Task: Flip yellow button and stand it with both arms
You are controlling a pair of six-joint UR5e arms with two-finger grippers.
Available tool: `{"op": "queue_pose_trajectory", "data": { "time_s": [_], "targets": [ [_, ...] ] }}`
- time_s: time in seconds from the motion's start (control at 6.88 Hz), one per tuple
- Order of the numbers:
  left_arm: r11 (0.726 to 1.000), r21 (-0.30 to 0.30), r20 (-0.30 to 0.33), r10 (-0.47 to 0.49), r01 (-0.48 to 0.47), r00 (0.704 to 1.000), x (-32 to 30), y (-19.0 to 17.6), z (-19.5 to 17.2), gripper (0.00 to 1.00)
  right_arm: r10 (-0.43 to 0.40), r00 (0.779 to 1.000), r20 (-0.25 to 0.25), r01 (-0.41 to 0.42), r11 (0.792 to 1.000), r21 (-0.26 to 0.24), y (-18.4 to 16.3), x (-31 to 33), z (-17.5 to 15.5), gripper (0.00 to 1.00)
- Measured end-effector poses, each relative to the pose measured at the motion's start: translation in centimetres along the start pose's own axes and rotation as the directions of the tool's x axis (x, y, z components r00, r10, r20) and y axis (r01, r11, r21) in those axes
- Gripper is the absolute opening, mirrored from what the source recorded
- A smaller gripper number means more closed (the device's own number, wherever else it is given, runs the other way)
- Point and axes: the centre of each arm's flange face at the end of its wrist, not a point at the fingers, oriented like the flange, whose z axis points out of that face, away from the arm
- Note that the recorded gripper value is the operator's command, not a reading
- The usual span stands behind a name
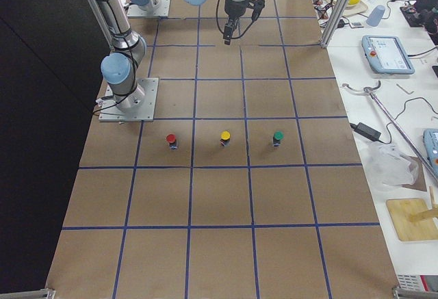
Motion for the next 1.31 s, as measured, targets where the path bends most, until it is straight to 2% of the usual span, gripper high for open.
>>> {"op": "queue_pose_trajectory", "data": {
  "time_s": [0.15, 0.29, 0.44, 0.73, 1.31],
  "targets": [
    [1.000, 0.000, 0.000, 0.000, 0.000, 1.000, 0.0, 0.0, 0.0, 1.00, -0.013, 1.000, -0.002, 0.013, 1.000, 0.023, 2.6, -2.0, -1.0, 1.00],
    [1.000, -0.001, 0.000, 0.000, 0.000, 1.000, 0.0, 0.0, 0.0, 1.00, -0.021, 1.000, -0.005, 0.021, 1.000, 0.024, 4.9, -2.7, -1.3, 1.00],
    [1.000, -0.001, 0.000, 0.000, 0.000, 1.000, 0.0, 0.0, 0.1, 1.00, -0.023, 1.000, -0.013, 0.023, 1.000, 0.002, 6.3, -2.7, -0.4, 1.00],
    [1.000, -0.002, 0.000, -0.001, 0.001, 1.000, 0.0, 0.0, 0.1, 1.00, -0.028, 0.999, -0.018, 0.028, 1.000, -0.012, 7.3, -2.6, 1.1, 1.00],
    [1.000, -0.006, 0.000, -0.001, 0.001, 1.000, 0.0, 0.0, 0.3, 1.00, -0.034, 0.999, -0.021, 0.033, 0.999, -0.014, 7.3, -2.5, 1.4, 1.00]
  ]
}}
